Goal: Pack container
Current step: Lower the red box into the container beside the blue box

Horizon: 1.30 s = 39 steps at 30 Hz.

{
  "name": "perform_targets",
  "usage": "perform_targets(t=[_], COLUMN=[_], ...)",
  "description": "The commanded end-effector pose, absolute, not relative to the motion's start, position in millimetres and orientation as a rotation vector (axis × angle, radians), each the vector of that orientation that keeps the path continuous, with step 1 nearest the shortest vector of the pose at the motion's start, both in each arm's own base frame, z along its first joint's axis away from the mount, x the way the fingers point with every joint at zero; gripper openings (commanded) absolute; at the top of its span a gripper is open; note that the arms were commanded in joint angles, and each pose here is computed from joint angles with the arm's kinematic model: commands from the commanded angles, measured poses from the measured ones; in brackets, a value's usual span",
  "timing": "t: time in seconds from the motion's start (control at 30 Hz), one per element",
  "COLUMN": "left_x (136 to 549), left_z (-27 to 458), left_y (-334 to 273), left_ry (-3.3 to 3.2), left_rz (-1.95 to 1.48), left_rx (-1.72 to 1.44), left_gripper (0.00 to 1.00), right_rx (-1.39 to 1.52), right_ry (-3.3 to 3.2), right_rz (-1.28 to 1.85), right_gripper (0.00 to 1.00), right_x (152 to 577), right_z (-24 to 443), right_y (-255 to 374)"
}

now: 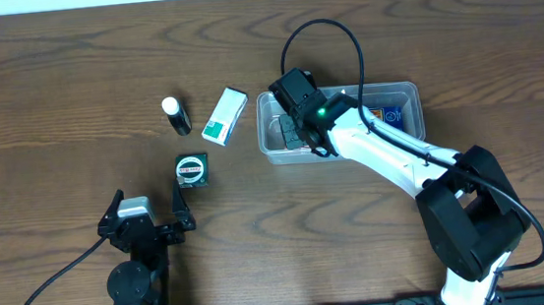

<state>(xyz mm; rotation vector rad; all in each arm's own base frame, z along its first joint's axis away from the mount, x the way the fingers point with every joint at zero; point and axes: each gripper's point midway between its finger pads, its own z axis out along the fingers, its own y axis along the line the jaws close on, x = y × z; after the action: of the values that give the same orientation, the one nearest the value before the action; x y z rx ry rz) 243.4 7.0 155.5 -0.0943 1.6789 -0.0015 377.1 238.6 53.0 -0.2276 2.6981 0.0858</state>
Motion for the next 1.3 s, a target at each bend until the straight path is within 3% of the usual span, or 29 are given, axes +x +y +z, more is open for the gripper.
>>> perform_targets(t=[0.0, 0.53, 1.27], left_x=[243.6, 243.6, 243.6], left_z=[136.7, 136.8, 136.7], left_y=[9.3, 9.3, 9.3], left_ry=[1.723, 1.722, 1.723], left_rz=[0.015, 0.015, 0.015], left_rx=[-0.097, -0.097, -0.097], left_gripper=[0.98, 0.98, 0.98], right_rx=[-0.235, -0.217, -0.198], right_ry=[2.688, 2.739, 2.776], right_rz=[0.09, 0.045, 0.133], right_gripper=[0.01, 0.01, 0.01], right_x=[378.7, 381.3, 378.4], right_z=[59.8, 32.9, 31.2], right_y=[241.4, 231.5, 235.0])
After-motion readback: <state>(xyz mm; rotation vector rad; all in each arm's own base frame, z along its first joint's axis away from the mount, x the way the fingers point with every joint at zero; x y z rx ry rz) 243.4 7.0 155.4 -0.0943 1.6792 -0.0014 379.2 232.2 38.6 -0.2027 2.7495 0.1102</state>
